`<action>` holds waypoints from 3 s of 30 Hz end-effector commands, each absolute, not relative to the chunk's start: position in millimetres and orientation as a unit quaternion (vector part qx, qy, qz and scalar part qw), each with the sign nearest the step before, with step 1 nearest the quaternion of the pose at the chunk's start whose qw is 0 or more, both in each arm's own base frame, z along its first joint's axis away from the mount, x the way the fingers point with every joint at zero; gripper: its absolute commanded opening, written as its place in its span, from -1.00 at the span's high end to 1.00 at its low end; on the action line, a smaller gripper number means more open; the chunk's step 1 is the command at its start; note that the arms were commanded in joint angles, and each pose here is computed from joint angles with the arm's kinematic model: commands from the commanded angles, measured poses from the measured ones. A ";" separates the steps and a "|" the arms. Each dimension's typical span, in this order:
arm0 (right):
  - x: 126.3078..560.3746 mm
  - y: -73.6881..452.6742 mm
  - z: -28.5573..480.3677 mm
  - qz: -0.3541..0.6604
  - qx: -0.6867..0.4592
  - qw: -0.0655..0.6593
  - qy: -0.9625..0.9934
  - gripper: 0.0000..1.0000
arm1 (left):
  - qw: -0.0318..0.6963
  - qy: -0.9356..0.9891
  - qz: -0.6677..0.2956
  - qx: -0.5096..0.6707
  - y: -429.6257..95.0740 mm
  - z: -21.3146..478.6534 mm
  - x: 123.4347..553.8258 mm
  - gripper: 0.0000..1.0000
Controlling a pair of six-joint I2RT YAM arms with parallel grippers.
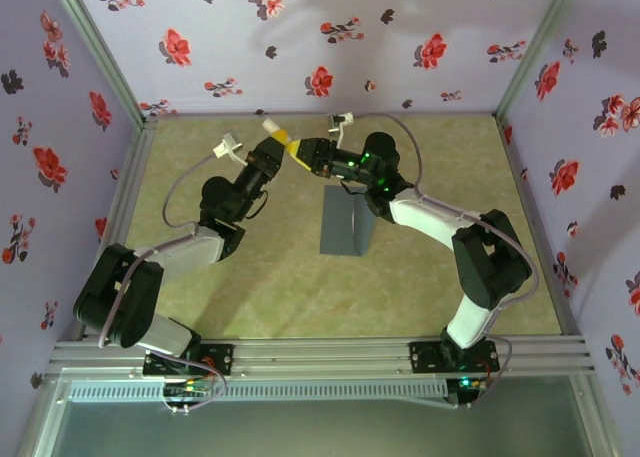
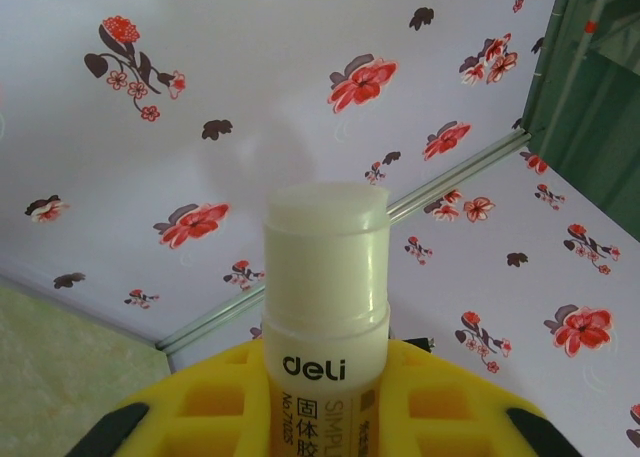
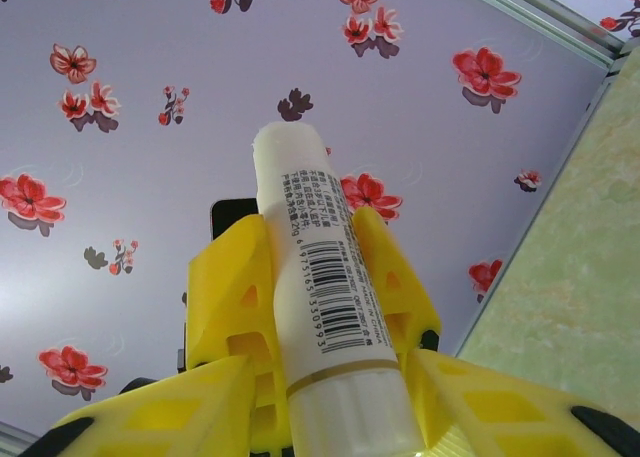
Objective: Place the letter into the envelope and seal it
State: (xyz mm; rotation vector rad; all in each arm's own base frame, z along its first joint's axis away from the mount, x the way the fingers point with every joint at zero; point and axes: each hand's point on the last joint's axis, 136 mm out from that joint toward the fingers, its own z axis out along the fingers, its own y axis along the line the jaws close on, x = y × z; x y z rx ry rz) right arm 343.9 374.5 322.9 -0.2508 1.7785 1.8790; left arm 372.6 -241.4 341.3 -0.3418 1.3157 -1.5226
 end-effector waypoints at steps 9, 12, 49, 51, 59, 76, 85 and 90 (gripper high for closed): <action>342.2 379.5 332.3 0.706 -0.102 0.272 0.646 0.48 | 0.533 0.536 -0.642 -0.132 -243.7 349.6 369.9 1.00; 342.1 378.1 332.3 0.704 -0.101 0.274 0.647 0.51 | 0.532 0.538 -0.640 -0.130 -244.4 347.9 369.1 1.00; 342.8 251.0 261.3 0.371 -0.104 0.268 0.883 0.59 | 0.483 0.806 -0.342 0.005 -231.4 300.1 363.0 -0.99; 339.9 244.3 256.1 0.341 -0.117 0.256 0.897 0.59 | 0.453 0.840 -0.297 0.040 -231.0 290.5 362.2 -0.99; 337.4 211.5 224.9 0.215 -0.139 0.207 0.944 0.60 | 0.320 0.910 -0.218 0.151 -244.3 229.5 357.5 -0.32; 322.2 198.0 149.9 0.083 -0.157 0.103 0.979 0.67 | 0.238 0.942 -0.210 0.109 -308.0 116.0 367.2 1.00; 316.1 206.7 125.2 0.057 -0.179 0.058 0.981 0.70 | 0.248 0.943 -0.221 0.033 -332.7 87.4 370.0 1.00; 313.6 210.6 116.2 0.054 -0.183 0.043 0.981 0.71 | 0.249 0.936 -0.246 -0.030 -333.6 69.8 371.4 1.00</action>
